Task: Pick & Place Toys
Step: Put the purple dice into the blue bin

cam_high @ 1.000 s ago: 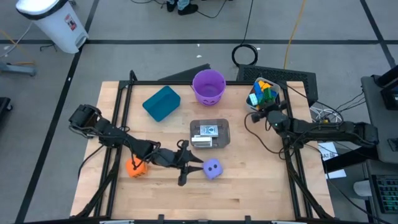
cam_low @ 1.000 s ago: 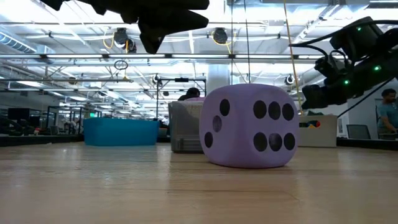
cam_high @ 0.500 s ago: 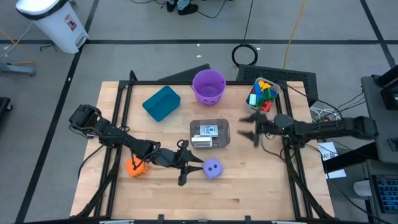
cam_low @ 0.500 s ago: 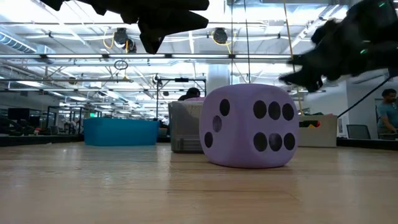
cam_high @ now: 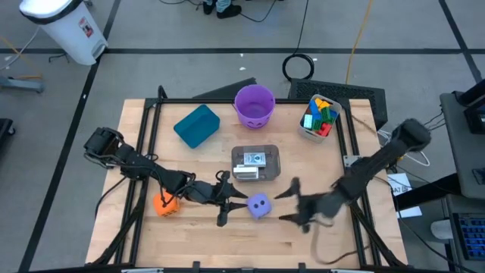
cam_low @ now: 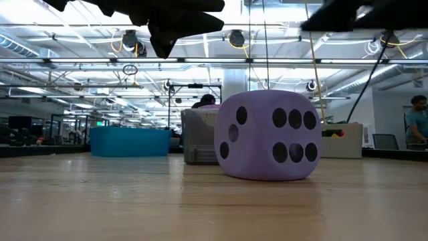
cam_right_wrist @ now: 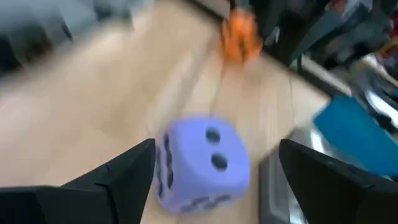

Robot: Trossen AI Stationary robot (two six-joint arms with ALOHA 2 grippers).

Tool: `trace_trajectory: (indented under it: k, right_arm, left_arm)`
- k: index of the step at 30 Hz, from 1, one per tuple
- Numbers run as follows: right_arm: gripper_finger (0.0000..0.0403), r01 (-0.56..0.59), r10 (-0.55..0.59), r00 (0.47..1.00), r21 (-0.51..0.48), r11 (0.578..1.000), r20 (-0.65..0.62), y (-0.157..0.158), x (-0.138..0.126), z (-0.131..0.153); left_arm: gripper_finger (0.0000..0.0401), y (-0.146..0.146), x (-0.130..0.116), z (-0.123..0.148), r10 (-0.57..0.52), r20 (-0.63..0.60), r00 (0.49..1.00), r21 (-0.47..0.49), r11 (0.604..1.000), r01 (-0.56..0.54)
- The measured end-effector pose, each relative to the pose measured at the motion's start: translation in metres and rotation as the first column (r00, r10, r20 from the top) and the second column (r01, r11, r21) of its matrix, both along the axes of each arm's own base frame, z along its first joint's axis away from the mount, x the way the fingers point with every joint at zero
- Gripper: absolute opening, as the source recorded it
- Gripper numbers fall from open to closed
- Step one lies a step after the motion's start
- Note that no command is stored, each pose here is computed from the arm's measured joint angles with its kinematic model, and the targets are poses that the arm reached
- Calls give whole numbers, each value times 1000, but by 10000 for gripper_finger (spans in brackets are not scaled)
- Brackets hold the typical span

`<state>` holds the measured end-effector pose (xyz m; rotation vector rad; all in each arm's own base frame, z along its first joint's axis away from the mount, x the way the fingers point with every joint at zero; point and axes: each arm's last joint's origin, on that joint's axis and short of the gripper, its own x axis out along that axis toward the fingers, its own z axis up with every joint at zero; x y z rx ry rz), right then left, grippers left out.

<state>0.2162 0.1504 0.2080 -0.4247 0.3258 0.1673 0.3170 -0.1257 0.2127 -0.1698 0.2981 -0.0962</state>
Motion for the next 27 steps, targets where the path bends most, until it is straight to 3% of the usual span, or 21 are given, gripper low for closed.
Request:
trace_trajectory:
  k: [6,12,16,20,27]
  right_arm:
    - [316,47,-96,976,-240,969,-197,24,58,-31]
    - [314,44,-167,937,-370,928,-307,29,95,-37]
    - [313,97,-259,879,-382,919,-399,16,105,-46]
    - [297,115,-257,857,-320,940,-446,9,110,-51]
    - [202,106,-254,850,-323,940,-461,8,109,-53]
  left_arm:
    - [136,0,0,-1,6,-9,1000,-18,1000,-6]
    - [136,0,-1,-2,7,-25,1000,-14,1000,-7]
    - [136,0,-1,-2,7,-25,1000,-14,1000,-8]
    - [136,0,-1,-2,8,-28,1000,-15,1000,-8]
    - [136,0,-1,-3,8,-29,1000,-15,1000,-8]
